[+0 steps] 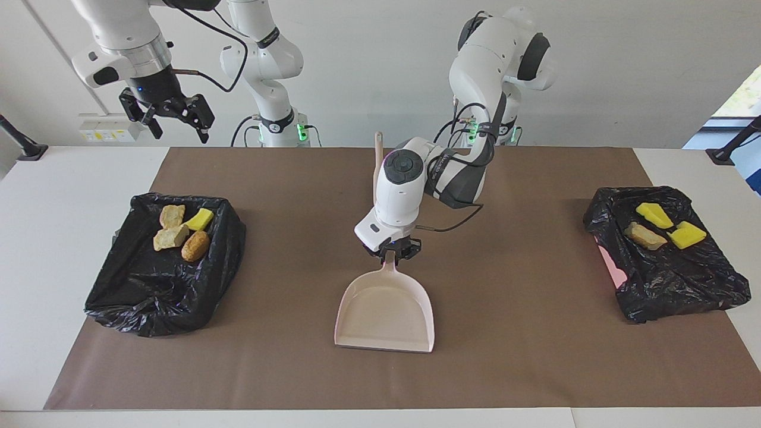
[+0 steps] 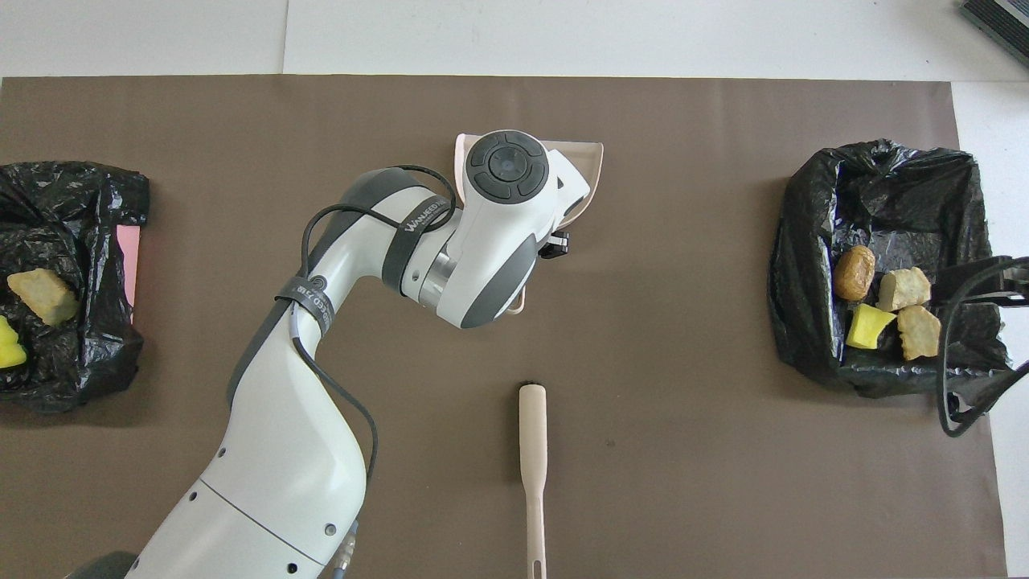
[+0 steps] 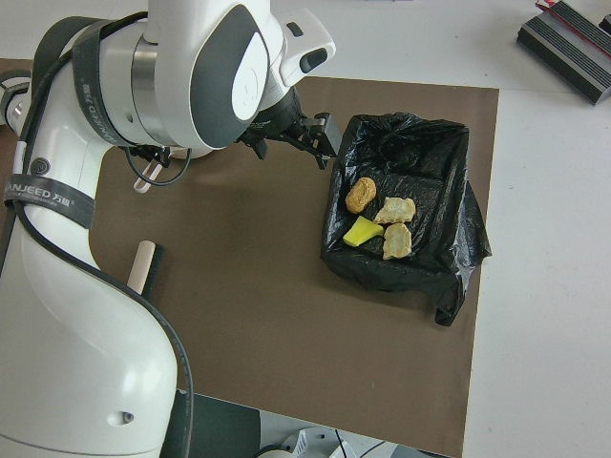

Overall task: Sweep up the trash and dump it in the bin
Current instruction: 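Lower the dustpan onto the table center with the left gripper and release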

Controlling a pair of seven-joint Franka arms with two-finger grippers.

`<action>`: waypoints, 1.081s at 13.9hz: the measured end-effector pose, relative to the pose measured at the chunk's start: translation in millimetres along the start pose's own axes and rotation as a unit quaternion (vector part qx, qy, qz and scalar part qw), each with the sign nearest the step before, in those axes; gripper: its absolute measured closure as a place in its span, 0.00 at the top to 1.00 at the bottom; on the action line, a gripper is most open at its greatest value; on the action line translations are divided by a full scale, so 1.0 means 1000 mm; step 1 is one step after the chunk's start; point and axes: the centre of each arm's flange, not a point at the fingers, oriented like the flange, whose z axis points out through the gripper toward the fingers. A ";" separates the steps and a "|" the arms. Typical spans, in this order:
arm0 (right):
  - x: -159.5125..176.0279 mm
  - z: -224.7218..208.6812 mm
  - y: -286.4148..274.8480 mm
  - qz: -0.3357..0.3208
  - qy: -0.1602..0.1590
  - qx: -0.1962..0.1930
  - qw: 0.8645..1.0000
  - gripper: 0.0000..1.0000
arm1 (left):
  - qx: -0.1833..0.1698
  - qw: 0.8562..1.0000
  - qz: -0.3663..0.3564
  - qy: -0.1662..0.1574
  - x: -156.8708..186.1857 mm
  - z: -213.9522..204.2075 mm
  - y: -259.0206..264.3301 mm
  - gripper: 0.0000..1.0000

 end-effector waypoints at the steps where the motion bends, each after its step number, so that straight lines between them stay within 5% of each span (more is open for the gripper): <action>1: 0.000 0.000 0.000 0.000 0.000 0.000 1.000 1.00 | 0.000 1.000 0.000 0.000 0.000 0.000 0.000 0.33; 6: 0.000 0.001 0.000 0.000 -0.001 0.000 1.000 1.00 | 0.001 1.000 0.000 0.000 0.000 0.000 -0.001 0.54; 10: 0.000 0.001 0.000 0.000 -0.001 0.000 1.000 1.00 | -0.002 1.000 -0.006 0.022 0.008 -0.029 -0.013 1.00; 15: 0.000 0.001 0.000 -0.001 -0.001 0.000 1.000 1.00 | 0.006 0.997 0.054 0.050 0.012 -0.129 -0.108 1.00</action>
